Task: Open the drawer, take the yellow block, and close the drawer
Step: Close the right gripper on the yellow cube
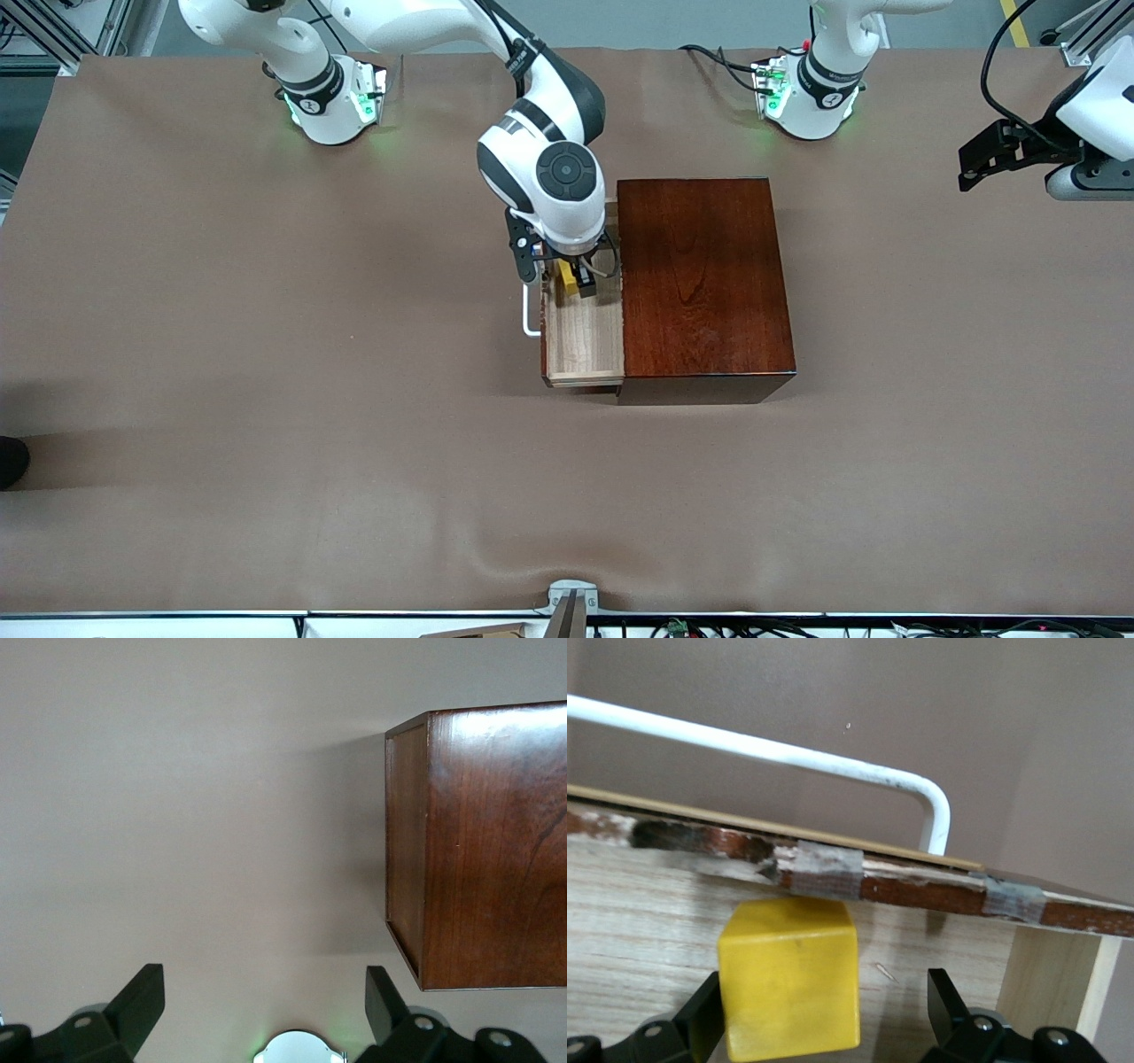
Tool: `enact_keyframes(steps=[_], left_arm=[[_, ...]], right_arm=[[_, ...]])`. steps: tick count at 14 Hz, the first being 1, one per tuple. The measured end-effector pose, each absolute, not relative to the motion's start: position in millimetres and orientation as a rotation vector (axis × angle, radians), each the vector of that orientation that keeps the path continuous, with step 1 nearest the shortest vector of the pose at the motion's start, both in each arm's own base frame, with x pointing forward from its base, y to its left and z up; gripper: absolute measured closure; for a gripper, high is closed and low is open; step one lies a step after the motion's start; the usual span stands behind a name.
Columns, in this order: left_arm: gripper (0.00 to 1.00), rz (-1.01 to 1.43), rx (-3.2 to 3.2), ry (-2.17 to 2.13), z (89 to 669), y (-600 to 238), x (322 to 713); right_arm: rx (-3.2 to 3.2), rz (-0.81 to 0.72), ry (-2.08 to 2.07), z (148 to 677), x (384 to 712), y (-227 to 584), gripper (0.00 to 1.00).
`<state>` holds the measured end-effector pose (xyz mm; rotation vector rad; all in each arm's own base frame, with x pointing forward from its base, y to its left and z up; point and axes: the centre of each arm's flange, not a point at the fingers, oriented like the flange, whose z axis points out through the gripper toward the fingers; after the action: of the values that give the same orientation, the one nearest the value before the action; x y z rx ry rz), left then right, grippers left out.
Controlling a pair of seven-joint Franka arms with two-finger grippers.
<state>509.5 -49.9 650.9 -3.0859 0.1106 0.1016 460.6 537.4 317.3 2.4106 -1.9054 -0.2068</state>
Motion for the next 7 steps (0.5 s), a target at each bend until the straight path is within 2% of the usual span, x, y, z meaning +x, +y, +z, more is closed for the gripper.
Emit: enact_keyframes(steps=[1, 4, 7], left_arm=[[0.0, 0.101, -3.086, 0.114, 650.9, -51.3, 509.4], [0.0, 0.101, -3.085, 0.123, 650.9, -54.2, 509.1], [0.0, 0.101, -3.084, 0.124, 650.8, -54.5, 509.1]], right_arm=[[2.407, -0.206, -1.91, 317.2, 460.8, 537.4, 0.1], [2.38, -0.2, -1.953, 320.1, 464.2, 536.3, 0.44], [2.38, -0.193, -1.983, 328.9, 470.8, 536.2, 0.44]])
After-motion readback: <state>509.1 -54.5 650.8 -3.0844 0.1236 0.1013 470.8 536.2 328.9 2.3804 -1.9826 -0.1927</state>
